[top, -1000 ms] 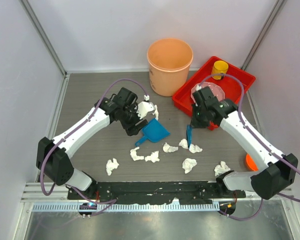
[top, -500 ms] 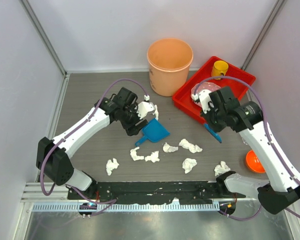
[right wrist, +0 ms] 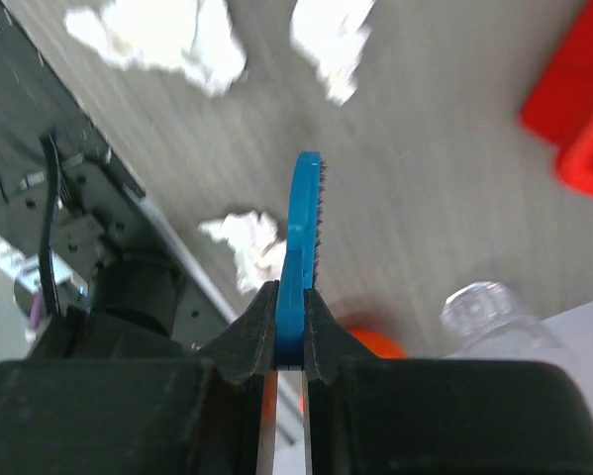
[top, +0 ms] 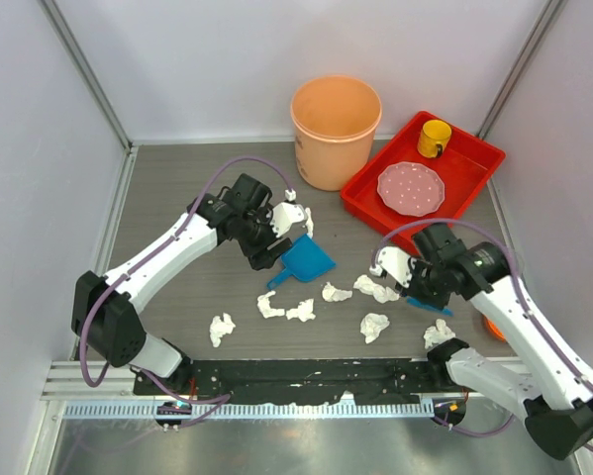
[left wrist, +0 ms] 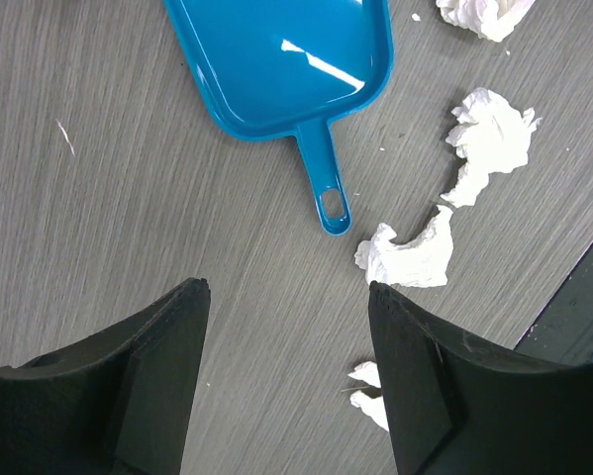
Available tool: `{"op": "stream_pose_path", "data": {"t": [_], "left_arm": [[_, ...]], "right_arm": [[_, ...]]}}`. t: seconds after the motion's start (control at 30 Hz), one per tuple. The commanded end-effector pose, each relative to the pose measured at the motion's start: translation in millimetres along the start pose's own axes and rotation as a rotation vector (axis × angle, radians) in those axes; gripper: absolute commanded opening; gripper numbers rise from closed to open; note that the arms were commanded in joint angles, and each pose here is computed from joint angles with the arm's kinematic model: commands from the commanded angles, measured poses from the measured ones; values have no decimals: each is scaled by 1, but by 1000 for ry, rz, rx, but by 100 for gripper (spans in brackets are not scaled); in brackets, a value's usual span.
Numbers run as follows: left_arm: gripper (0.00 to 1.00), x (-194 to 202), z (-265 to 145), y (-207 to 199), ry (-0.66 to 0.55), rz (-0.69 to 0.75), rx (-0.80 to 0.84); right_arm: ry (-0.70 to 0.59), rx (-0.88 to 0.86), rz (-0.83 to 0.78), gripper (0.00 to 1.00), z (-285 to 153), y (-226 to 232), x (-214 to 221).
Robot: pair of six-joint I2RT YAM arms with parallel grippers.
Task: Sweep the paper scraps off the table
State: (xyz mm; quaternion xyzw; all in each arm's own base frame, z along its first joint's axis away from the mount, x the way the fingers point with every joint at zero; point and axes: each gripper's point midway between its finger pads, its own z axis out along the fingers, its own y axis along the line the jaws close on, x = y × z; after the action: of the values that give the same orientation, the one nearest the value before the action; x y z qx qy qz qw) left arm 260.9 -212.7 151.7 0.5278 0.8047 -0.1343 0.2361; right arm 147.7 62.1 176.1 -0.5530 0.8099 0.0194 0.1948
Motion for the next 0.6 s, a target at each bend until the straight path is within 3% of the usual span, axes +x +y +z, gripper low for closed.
{"op": "stream_pose_path", "data": {"t": [0.0,0.57], "left_arm": [[68,-5,-3,1,-31,15,-2],[68,-3,3,2,-13,12,11]], "right_arm": [[322,-98,-35,1,7,27,71],[294,-88,-61,1,5,29,73]]}}
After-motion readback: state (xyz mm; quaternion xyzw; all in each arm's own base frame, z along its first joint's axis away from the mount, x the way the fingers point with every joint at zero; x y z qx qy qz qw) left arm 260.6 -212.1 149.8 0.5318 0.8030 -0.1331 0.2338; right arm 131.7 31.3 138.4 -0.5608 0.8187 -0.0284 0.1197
